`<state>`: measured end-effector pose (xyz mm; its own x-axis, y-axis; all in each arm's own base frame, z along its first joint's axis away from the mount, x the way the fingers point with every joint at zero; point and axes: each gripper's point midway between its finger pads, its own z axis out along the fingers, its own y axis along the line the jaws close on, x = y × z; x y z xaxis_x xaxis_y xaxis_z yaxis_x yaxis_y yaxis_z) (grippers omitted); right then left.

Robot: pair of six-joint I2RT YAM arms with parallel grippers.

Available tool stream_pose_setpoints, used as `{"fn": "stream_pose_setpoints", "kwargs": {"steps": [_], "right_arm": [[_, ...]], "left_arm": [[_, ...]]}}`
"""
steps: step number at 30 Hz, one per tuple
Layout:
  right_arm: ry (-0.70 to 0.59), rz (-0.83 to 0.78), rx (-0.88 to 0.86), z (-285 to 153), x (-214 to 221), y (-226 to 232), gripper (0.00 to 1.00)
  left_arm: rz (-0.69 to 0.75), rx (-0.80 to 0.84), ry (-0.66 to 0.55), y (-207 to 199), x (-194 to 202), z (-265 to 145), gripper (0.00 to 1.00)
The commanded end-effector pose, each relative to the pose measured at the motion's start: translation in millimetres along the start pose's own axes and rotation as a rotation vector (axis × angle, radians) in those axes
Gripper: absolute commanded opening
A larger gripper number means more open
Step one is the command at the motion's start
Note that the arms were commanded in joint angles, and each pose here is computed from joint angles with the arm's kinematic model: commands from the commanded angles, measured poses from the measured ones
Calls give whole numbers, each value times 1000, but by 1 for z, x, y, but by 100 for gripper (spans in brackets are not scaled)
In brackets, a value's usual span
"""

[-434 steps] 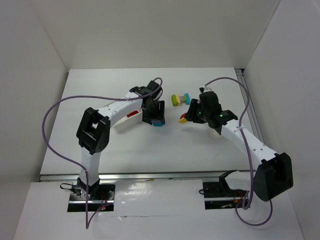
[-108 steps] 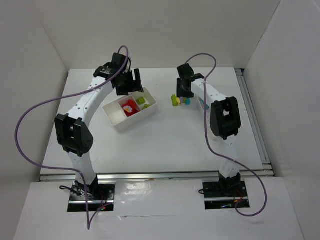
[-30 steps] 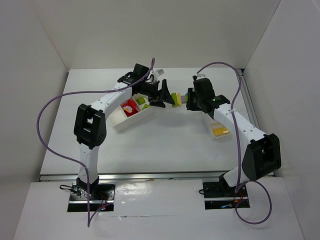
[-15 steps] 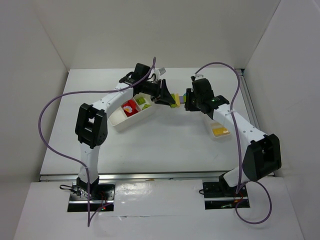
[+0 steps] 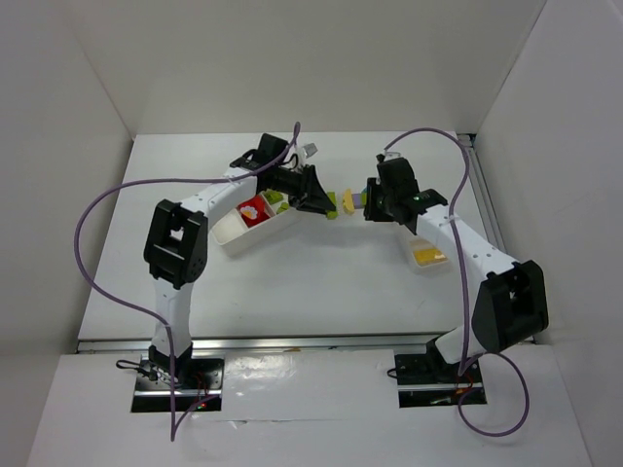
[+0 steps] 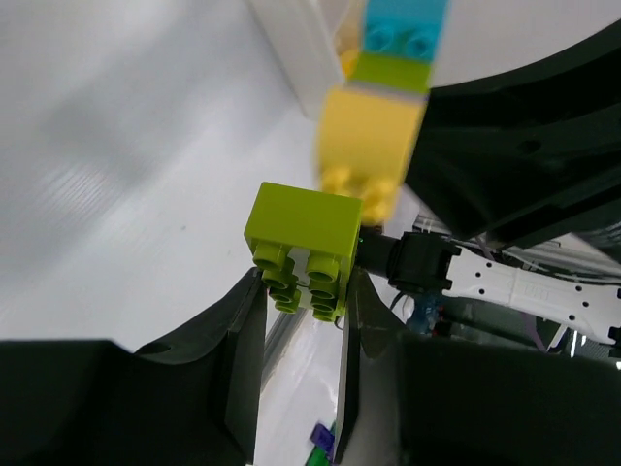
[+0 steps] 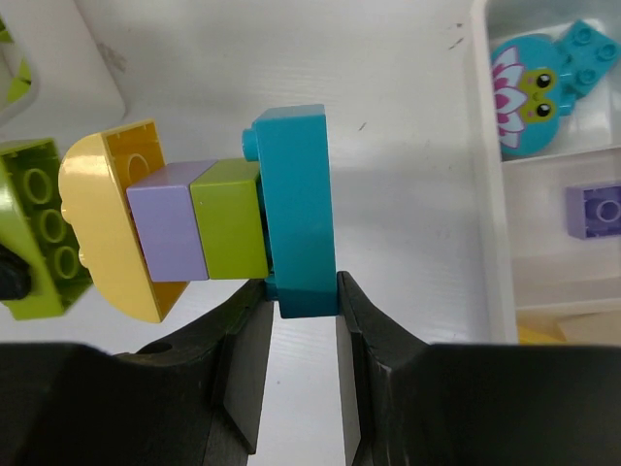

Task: Sort the legos into containers by color

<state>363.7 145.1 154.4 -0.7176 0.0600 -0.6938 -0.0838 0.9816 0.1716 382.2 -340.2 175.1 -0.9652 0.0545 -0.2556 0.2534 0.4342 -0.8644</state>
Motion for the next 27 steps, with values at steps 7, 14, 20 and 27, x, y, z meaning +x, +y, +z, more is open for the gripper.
{"fn": "stream_pose_setpoints", "kwargs": {"steps": [7,14,20,27], "right_arm": [[-110,46,18,-16,-31,-10,0],[-124,52,66,-17,-40,-23,0],[-123,58,64,-17,-41,-25,0],[-120,66,55,-17,-40,-23,0]], "left_arm": [[47,-43,-76,-3,-11,-44,0],[42,-290,-169,15,-36,-71,0],[-57,-702,-338,77,-65,-122,0],[-67,-740,-343,95,-74,-116,9]]}}
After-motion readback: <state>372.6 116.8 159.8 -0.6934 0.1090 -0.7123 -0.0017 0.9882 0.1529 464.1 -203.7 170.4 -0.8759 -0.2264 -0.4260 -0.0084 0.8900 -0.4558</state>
